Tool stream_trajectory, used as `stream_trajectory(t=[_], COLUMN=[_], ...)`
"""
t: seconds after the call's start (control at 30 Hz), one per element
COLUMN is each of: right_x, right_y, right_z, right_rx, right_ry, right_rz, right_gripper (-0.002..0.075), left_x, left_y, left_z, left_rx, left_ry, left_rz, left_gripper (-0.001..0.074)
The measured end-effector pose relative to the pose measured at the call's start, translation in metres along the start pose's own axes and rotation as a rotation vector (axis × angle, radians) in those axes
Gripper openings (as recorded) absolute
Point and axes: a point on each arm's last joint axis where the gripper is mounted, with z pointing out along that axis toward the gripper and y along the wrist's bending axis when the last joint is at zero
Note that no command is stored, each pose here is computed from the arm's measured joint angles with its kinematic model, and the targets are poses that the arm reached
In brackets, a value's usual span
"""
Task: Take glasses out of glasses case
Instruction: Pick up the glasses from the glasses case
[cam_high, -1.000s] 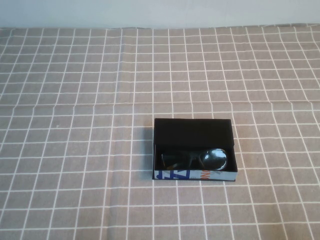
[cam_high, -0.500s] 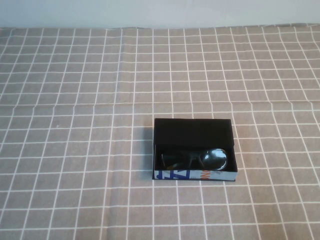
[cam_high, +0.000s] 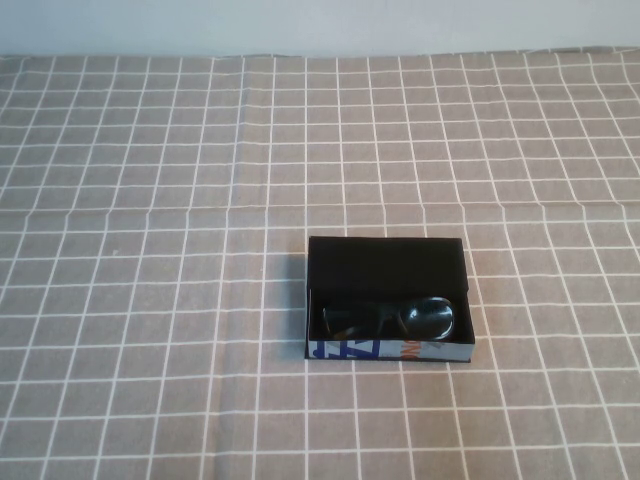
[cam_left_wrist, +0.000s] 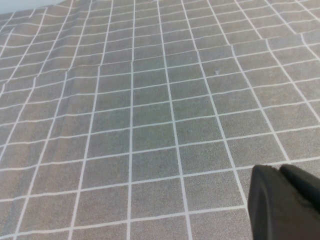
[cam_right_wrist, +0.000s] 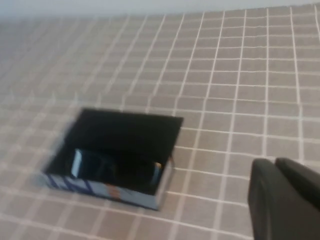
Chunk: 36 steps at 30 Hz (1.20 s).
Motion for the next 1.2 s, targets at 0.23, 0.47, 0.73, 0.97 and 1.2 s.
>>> stream_trajectory(t=[0.23, 0.47, 0.73, 0.97, 1.2], right_x=[-0.077, -0.116, -0.099, -0.063, -0.037], right_y=[-0.001, 0.005, 0.039, 0.063, 0.087], right_z=[0.041, 0.113, 0.202, 0.247, 0.269], right_rx=[-0.093, -0.360, -0.543, -0.568, -0.618], right_ry=[0.223, 0.395, 0.569, 0.737, 0.757], right_rz=[-0.347, -0.543, -0.700, -0.956, -1.014], right_gripper=[-0.0018, -0.0018, -0.0018, 0.0025, 0.0341], left_x=[0.000, 0.000, 0.000, 0.000, 0.000], left_y=[0.000, 0.000, 0.000, 0.000, 0.000], left_z=[0.000, 0.000, 0.000, 0.000, 0.000], left_rx=[0.000, 0.000, 0.000, 0.000, 0.000], left_ry=[0.000, 0.000, 0.000, 0.000, 0.000], left_rz=[0.000, 0.000, 0.000, 0.000, 0.000], left_gripper=[-0.0004, -0.0004, -0.0004, -0.0004, -0.0004])
